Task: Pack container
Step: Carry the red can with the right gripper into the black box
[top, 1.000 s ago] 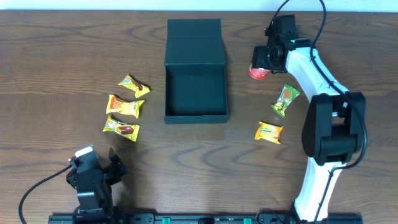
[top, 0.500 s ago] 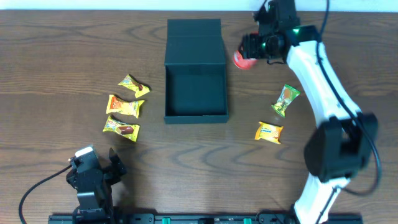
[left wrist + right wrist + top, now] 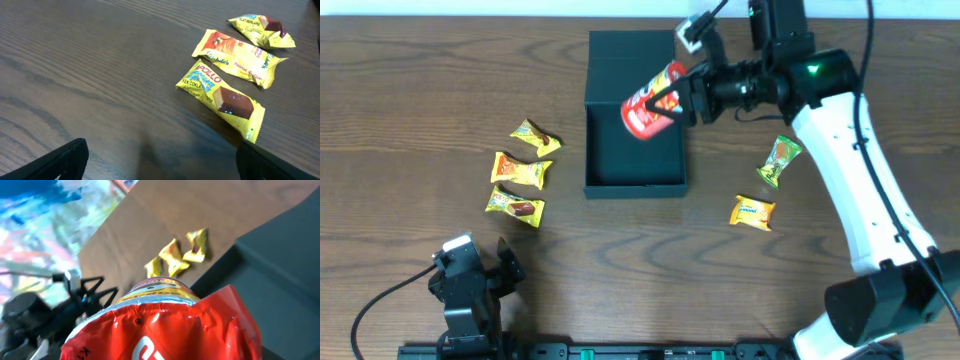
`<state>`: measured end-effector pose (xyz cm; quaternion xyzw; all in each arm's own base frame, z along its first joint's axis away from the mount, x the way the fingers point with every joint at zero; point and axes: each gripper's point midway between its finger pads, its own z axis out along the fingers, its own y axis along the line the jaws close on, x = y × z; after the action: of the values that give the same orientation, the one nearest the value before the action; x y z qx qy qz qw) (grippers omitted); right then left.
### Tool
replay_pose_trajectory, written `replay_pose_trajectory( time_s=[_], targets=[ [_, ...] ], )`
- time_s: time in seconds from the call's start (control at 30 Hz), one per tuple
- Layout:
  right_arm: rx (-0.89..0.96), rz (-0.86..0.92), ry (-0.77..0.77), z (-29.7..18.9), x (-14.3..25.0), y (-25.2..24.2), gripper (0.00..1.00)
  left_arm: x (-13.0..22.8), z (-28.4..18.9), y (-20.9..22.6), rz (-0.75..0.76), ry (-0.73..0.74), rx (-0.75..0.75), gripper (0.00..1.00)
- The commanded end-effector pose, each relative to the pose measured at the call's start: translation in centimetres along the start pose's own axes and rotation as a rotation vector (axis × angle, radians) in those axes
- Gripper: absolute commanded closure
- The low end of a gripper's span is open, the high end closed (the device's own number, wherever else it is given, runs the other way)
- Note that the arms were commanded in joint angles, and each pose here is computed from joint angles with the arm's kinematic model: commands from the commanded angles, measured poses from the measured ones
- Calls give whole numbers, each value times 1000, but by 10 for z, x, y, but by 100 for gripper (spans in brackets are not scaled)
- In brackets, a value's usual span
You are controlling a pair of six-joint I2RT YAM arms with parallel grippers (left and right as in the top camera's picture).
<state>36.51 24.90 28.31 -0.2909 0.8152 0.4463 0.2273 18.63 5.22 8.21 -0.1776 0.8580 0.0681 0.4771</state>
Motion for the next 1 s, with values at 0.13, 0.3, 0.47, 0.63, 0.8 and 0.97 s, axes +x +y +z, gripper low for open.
replay_pose_trajectory(
  time_s=[0.13, 0.3, 0.47, 0.63, 0.8, 0.97],
  targets=[
    [-100, 30, 41, 21, 35, -13, 59, 5, 2, -8, 11, 16, 48, 5],
    [-156, 125, -17, 52, 45, -29, 60, 6, 1, -11, 11, 20, 68, 4],
    [-143, 215, -76, 87, 62, -43, 58, 6, 1, -11, 11, 20, 68, 4],
    [-37, 269, -135, 124, 80, -50, 53, 6, 1, -11, 11, 20, 68, 5],
    [63, 303, -132, 146, 93, -54, 50, 6, 1, -11, 11, 20, 68, 5],
    [113, 385, -129, 158, 103, -75, 54, 6, 1, -11, 11, 20, 68, 5]
  ],
)
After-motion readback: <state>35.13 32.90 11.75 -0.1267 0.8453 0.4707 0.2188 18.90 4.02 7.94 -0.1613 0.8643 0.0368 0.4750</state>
